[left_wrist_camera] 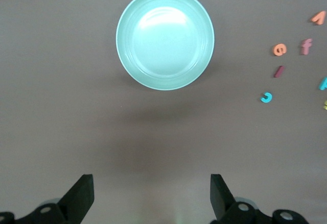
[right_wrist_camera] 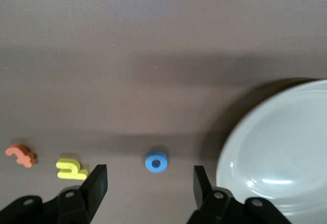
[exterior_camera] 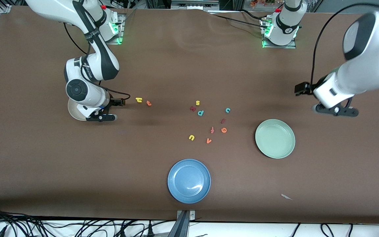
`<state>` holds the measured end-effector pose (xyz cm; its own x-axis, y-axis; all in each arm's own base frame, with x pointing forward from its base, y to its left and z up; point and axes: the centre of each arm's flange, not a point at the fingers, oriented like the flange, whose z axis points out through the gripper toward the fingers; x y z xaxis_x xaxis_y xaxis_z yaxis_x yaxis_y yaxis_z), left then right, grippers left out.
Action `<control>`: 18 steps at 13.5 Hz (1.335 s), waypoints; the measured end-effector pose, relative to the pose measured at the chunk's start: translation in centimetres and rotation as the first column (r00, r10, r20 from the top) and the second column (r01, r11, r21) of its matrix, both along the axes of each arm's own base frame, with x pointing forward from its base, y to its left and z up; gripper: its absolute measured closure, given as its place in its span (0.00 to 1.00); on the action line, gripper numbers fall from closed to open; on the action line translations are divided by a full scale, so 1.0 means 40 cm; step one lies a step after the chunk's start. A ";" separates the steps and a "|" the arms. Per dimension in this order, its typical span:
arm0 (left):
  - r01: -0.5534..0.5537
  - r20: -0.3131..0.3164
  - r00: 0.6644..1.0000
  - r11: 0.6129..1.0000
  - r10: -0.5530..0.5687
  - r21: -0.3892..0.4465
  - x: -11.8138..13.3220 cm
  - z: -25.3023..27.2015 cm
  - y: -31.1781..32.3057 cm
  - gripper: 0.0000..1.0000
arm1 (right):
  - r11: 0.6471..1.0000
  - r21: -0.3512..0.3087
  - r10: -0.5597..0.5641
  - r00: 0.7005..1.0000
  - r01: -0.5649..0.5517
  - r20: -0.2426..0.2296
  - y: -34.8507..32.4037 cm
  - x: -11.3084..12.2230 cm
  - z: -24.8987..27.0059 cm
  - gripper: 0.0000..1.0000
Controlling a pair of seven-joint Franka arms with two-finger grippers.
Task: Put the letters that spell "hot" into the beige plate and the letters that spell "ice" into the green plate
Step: 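Reach the right gripper to the blue o while the left gripper reaches letters, then grasp the blue o with the right gripper while the left gripper lowers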
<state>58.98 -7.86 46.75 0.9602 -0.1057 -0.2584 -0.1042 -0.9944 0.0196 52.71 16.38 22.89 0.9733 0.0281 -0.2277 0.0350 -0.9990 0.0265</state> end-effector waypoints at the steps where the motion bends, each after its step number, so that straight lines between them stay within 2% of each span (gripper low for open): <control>1: -0.002 -0.021 1.000 1.000 0.002 -0.002 0.018 -0.051 0.001 0.00 | 1.000 -0.002 0.003 1.000 -0.003 -0.005 0.004 -0.007 -0.018 0.23; 2: -0.002 -0.032 0.999 1.000 0.001 -0.005 0.035 -0.094 -0.001 0.00 | 1.000 -0.004 0.005 1.000 -0.005 -0.011 0.006 -0.012 -0.031 0.23; 6: 0.048 0.011 0.999 0.998 -0.047 -0.029 0.089 -0.218 -0.093 0.00 | 1.000 -0.010 0.006 1.000 -0.006 -0.029 0.005 -0.021 -0.071 0.23; 9: 0.118 0.010 0.993 0.992 -0.118 -0.032 0.075 -0.249 -0.219 0.00 | 1.000 -0.009 0.007 1.000 -0.007 -0.024 0.005 -0.029 -0.101 0.23; 13: 0.139 0.018 0.990 0.990 -0.138 -0.033 0.070 -0.284 -0.281 0.00 | 1.000 -0.012 0.010 1.000 -0.011 -0.028 0.002 -0.055 -0.145 0.24; 15: 0.130 0.029 0.991 0.991 -0.129 -0.034 0.076 -0.308 -0.297 0.00 | 1.000 -0.012 0.014 0.999 -0.015 -0.036 0.004 -0.065 -0.152 0.27; 17: 0.119 0.044 0.992 0.992 -0.117 -0.035 0.082 -0.344 -0.324 0.00 | 1.000 -0.009 0.023 0.999 -0.023 -0.035 0.016 -0.070 -0.151 0.43; 18: 0.115 0.043 0.993 0.993 -0.113 -0.031 0.073 -0.362 -0.358 0.00 | 1.000 -0.008 0.024 0.999 -0.024 -0.036 0.017 -0.070 -0.151 0.43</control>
